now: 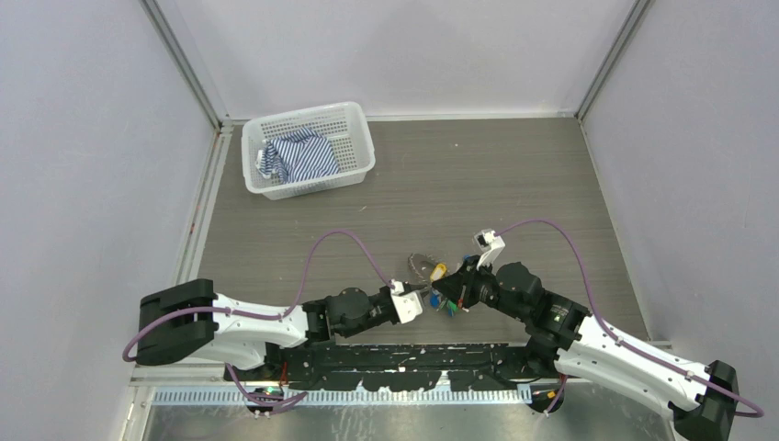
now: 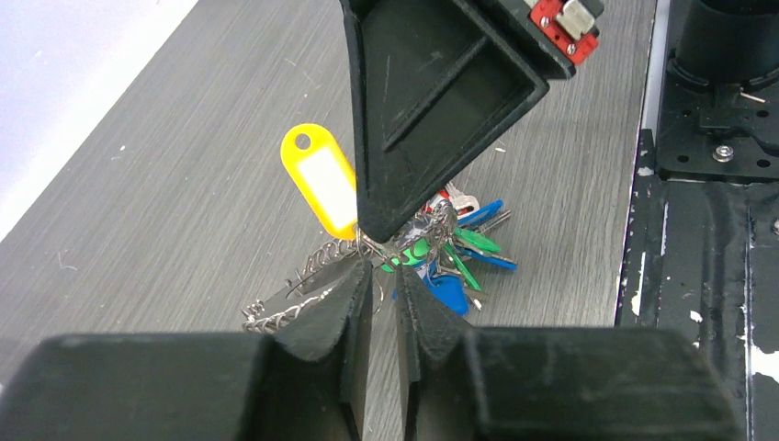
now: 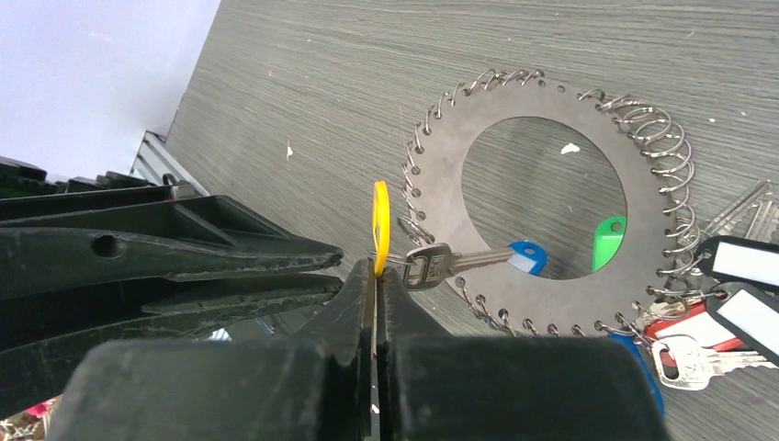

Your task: Remove the keys from the keyring

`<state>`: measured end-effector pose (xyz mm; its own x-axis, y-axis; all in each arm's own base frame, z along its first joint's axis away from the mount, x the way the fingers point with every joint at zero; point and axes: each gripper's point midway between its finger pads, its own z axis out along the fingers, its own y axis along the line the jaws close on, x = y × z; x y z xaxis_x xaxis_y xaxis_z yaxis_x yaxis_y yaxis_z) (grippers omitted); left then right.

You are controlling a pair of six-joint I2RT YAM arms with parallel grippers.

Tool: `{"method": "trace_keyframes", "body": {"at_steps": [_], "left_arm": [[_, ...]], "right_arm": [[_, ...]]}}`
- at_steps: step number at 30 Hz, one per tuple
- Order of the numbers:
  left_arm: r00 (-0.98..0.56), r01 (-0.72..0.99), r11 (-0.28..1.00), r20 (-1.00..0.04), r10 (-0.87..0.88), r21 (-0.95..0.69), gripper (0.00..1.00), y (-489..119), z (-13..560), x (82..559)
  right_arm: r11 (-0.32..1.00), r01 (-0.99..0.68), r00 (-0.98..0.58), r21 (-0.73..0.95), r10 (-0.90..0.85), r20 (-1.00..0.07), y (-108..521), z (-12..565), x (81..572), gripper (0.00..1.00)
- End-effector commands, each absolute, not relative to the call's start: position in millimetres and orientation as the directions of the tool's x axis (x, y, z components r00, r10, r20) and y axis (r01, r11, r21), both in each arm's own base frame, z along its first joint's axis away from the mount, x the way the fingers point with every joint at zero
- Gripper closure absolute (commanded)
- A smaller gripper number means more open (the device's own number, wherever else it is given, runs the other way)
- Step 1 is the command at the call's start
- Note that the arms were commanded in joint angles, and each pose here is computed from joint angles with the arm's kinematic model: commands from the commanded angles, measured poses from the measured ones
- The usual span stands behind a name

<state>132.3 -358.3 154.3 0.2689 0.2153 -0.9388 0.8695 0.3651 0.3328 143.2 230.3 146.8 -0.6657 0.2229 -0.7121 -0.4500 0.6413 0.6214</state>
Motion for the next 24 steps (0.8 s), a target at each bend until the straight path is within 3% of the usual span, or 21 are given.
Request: {"method": "trace_keyframes", "body": {"at_steps": [1,5,24], "left_arm": [[0.27,0.876,0.363,-0.947,0.175,0.317,0.8,-359,162,128],[0.256,0.871,0.391,-0.954,0.154,0.297,0.75,-355,162,130],[0.271,0.877,0.387,-0.958,0.091,0.284,0.76,-357,171,126]], "right_arm": [[0.556,-0.535,-0.599,0.636,0.281,-0.749,238,199,143,0.99],[0.547,-0.545,-0.592,0.636,0.285,-0.753,236,206,141,0.99],[0.485,-0.591,-0.604,0.644,0.263,-0.752,242,226,130,0.99]]}}
